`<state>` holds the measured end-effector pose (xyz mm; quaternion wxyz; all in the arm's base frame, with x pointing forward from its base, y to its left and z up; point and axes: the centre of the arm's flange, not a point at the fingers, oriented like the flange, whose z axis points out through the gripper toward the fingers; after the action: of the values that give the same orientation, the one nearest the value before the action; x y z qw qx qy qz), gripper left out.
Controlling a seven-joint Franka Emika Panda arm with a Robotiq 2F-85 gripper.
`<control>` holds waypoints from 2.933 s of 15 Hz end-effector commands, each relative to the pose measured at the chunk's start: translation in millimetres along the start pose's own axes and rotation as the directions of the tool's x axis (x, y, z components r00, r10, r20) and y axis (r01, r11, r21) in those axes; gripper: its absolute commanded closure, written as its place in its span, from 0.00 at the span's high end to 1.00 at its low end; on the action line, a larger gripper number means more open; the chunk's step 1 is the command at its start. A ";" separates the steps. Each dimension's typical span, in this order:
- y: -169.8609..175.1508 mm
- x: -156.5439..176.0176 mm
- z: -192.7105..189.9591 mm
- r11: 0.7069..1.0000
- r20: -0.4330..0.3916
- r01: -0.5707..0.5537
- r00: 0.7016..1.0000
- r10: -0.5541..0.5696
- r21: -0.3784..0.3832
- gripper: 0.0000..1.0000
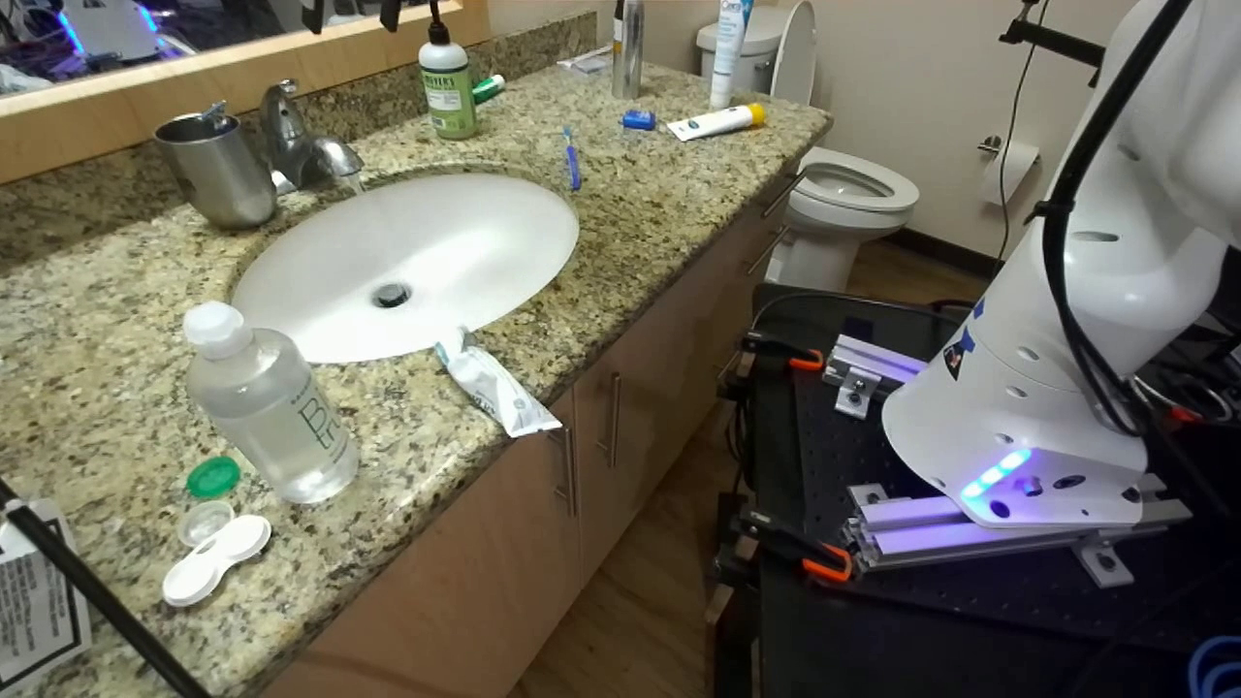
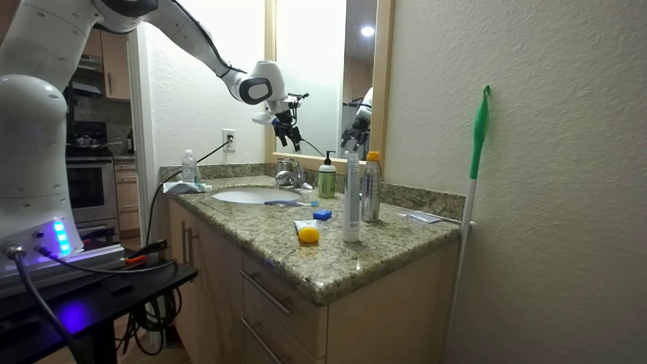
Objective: Close the tap and then remove the shaving stick from the metal cup and put it on the right side of the sink counter
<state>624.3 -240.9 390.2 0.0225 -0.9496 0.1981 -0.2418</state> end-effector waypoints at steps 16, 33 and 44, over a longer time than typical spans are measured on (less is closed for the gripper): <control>-33.7 3.0 42.8 0.998 -0.098 0.065 0.993 -0.067 -0.020 1.00; -25.2 2.0 65.9 0.999 -0.077 0.031 0.996 -0.033 -0.029 1.00; 2.8 21.0 80.2 0.980 0.151 -0.198 0.969 0.194 0.016 1.00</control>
<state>664.6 -230.9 342.8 0.0411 -0.9398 0.2521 -0.2271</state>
